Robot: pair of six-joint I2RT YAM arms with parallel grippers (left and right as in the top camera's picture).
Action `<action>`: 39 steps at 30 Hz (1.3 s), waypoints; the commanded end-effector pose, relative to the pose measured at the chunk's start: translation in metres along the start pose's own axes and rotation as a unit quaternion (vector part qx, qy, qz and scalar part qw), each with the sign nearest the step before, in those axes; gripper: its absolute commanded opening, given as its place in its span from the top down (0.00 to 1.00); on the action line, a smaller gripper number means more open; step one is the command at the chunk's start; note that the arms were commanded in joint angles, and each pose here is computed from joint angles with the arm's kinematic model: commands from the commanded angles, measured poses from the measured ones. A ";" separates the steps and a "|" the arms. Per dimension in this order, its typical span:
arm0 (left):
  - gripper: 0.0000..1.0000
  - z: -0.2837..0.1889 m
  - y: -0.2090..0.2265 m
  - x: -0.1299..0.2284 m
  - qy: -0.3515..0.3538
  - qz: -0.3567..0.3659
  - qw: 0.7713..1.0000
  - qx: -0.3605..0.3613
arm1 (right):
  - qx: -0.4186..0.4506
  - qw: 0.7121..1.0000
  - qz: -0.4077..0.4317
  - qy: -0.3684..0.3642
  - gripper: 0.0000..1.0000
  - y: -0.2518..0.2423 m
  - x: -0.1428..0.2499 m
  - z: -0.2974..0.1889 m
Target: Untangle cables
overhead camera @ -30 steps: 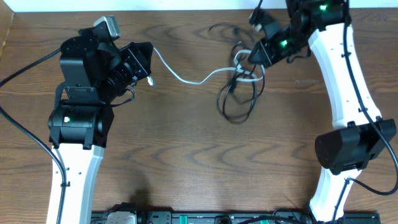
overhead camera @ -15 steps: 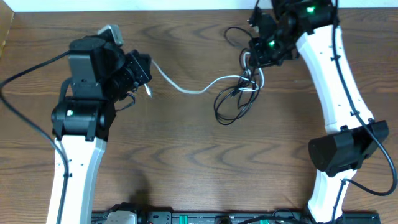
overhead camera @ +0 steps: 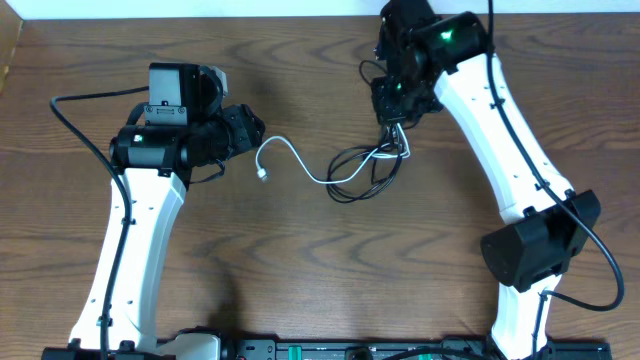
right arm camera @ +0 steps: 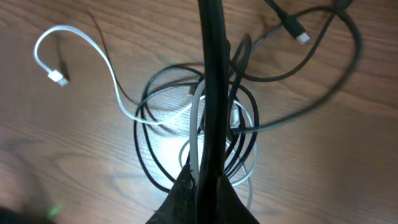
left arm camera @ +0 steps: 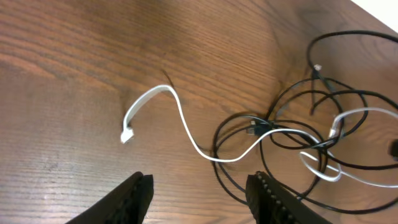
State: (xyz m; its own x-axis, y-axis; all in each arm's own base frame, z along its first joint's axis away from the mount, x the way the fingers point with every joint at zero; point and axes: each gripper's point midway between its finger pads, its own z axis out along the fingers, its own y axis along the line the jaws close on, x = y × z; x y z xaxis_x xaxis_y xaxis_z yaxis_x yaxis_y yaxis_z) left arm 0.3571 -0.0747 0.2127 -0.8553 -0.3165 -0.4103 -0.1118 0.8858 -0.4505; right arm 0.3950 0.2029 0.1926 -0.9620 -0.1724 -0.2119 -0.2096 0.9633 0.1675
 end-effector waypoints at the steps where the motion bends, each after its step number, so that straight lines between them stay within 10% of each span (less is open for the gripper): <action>1: 0.44 -0.003 -0.002 -0.003 -0.005 0.035 0.999 0.003 | -0.024 1.000 -0.013 0.005 0.96 0.023 0.007 0.009; 12: 0.38 -0.003 -0.005 -0.011 -0.020 0.039 0.999 0.009 | -0.068 0.990 -0.123 0.028 0.27 0.077 0.033 0.028; 39: 0.38 0.003 -0.039 -0.001 -0.011 0.073 0.996 0.052 | -0.153 0.981 -0.111 0.042 0.35 -0.058 0.030 -0.021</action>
State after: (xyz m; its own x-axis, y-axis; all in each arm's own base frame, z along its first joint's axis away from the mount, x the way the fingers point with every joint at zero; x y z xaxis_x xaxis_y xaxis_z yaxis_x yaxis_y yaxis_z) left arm 0.3621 -0.1026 0.2226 -0.8526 -0.2193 -0.4744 0.0277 0.8875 -0.4599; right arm 0.3772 0.1432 0.1682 -0.9515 -0.2998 -0.0689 -0.3045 0.8857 0.3504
